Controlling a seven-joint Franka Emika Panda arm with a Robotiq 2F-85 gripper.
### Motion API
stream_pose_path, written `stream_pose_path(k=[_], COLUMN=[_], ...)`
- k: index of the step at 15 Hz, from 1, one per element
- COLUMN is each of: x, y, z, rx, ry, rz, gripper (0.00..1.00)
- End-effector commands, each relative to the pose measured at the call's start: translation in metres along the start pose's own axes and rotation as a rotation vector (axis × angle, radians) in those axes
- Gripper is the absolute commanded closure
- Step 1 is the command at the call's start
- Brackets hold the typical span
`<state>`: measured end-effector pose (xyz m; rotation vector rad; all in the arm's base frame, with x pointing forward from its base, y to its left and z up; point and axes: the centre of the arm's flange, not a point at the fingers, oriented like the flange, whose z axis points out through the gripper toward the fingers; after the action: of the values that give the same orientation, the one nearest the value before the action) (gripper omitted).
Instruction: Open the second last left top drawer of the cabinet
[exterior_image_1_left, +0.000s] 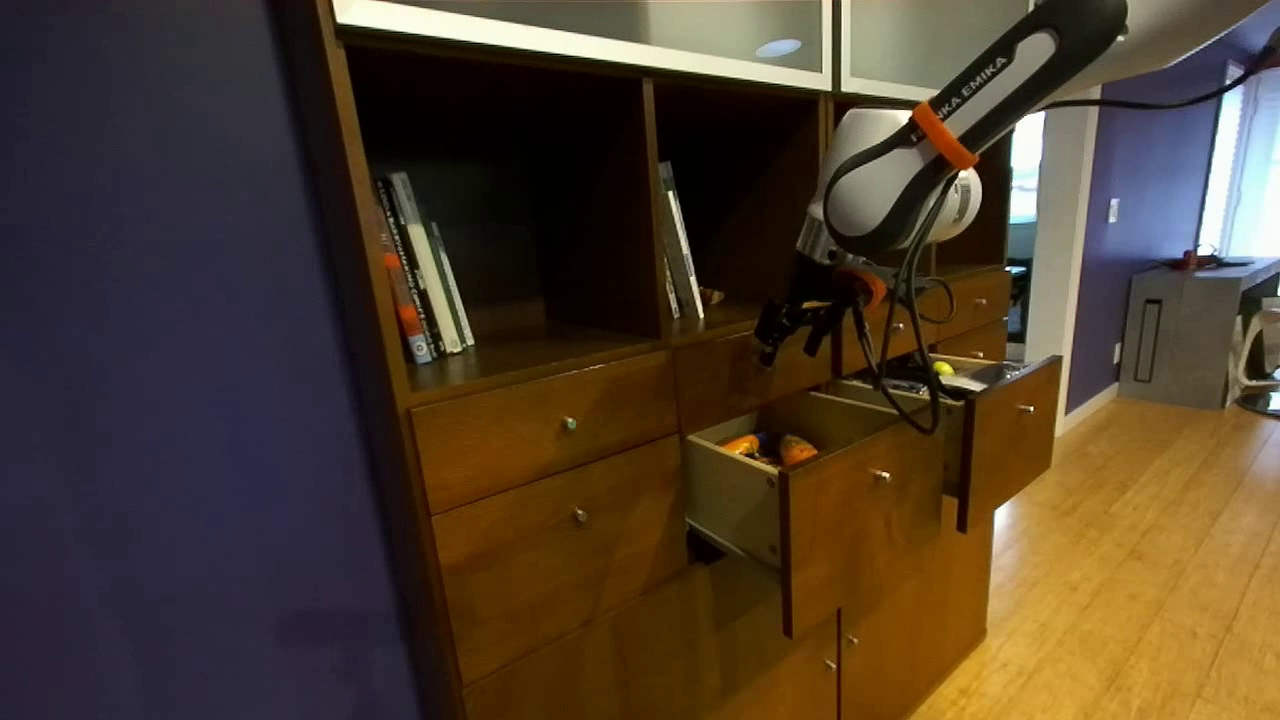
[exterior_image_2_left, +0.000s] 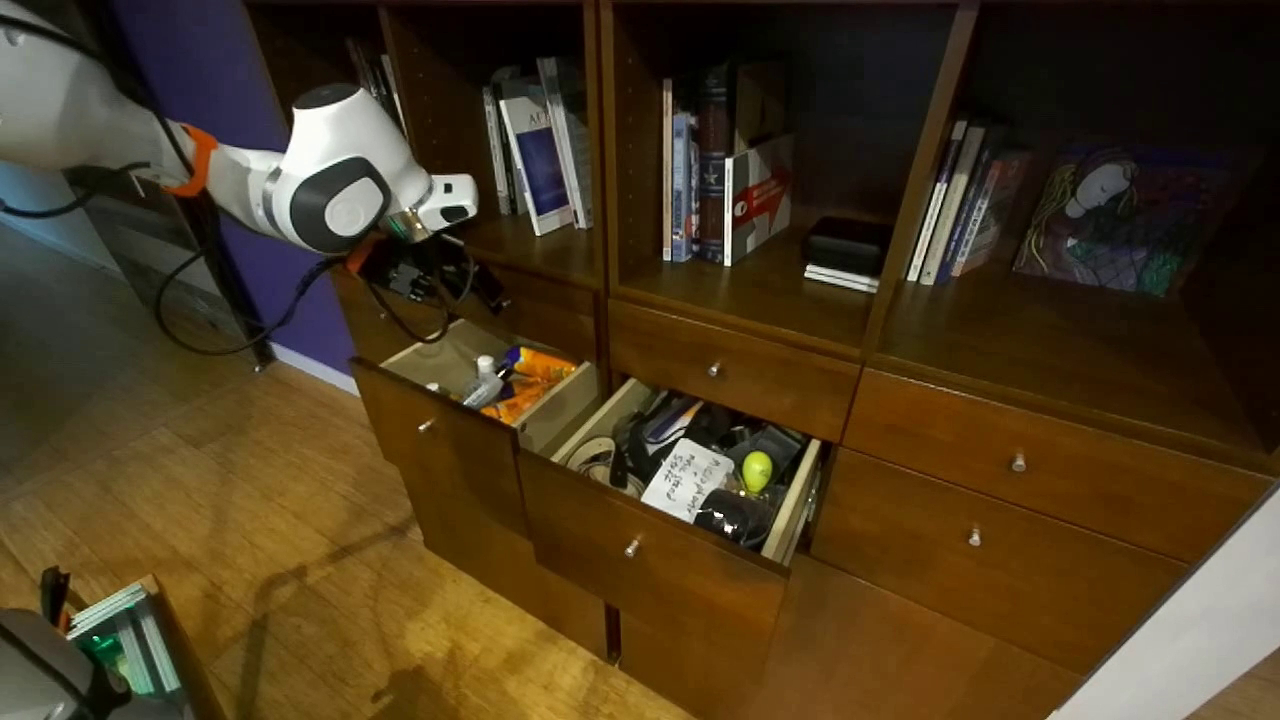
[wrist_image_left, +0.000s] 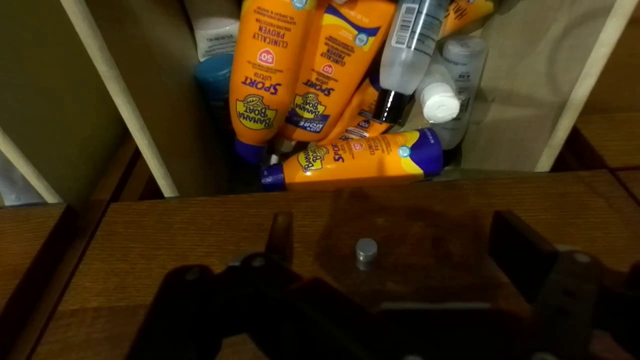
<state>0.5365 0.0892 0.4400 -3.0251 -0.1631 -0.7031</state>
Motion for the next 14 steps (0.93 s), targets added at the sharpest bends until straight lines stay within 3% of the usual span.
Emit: stream_pose_path(k=[1,5,7,11,14], x=[0.019,0.026,0.029,0.035,0.038], y=[0.0,0.005,0.007,0.01,0.009], z=[0.011,0.019,0.023,0.03,0.033], rx=[0.005,0.005,0.003,0.007,0.013], ry=[0.029,0.029,0.029,0.033,0.029], rz=[-0.033,-0.044,-0.05,-0.056,-0.062], gripper=[0.26,0.55,0.46,0.48,0.77])
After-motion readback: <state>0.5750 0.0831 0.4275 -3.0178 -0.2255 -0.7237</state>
